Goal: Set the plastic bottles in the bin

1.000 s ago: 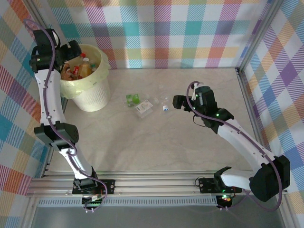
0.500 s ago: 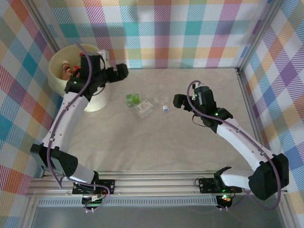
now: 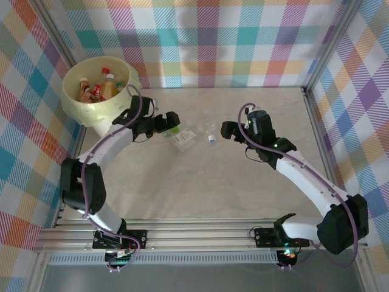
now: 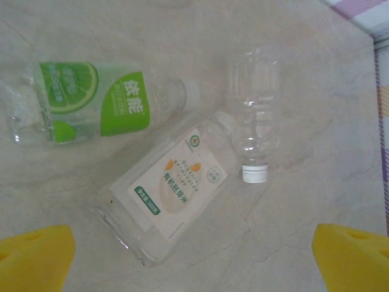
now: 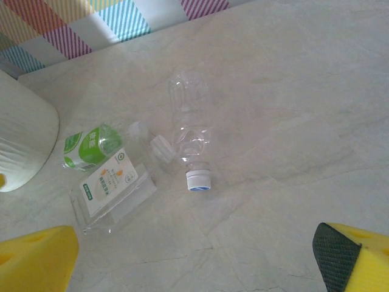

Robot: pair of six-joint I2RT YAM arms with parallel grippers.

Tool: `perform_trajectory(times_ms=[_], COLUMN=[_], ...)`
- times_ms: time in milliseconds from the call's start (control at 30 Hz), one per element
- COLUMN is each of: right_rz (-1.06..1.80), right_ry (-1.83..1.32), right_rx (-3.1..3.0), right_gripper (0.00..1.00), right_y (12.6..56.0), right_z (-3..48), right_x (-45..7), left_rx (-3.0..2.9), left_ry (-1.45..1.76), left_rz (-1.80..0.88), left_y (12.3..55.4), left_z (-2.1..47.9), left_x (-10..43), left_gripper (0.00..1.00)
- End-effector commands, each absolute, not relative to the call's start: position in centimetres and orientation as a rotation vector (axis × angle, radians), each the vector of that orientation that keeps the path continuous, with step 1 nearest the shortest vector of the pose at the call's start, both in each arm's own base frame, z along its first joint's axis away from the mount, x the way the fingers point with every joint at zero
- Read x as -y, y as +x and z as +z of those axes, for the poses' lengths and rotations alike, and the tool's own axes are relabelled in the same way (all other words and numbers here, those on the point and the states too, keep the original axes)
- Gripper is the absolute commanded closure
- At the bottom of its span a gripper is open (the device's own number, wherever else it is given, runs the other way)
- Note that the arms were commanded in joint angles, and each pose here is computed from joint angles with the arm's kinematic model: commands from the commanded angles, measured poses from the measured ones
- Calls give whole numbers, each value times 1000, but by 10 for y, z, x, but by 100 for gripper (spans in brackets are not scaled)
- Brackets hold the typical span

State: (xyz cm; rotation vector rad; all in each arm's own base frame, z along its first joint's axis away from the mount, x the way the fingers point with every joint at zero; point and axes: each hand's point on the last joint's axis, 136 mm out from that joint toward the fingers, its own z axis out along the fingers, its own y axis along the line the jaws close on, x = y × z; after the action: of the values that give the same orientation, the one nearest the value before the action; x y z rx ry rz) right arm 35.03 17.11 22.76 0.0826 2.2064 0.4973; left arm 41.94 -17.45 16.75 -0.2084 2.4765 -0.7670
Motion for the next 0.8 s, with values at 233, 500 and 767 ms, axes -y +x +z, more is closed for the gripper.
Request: perform_trajectory(times_ms=[233,500,767], right_rz=[528,609,674], right_ry=[84,30,-20], right_rx=[-2207,-2200,-2218], right_gripper=[0,0,0], right_y=[350,342,337], right_z=[232,231,227], right_x=[-174,-184,-195], left_rx=[-2443,-2469,-2487], left_ry=[-131,-87,58], left_rz=[-832,-888,-909], left_y=[456,449,417], left_z=[124,93,90], left_x=[198,222,246], left_gripper=[0,0,0])
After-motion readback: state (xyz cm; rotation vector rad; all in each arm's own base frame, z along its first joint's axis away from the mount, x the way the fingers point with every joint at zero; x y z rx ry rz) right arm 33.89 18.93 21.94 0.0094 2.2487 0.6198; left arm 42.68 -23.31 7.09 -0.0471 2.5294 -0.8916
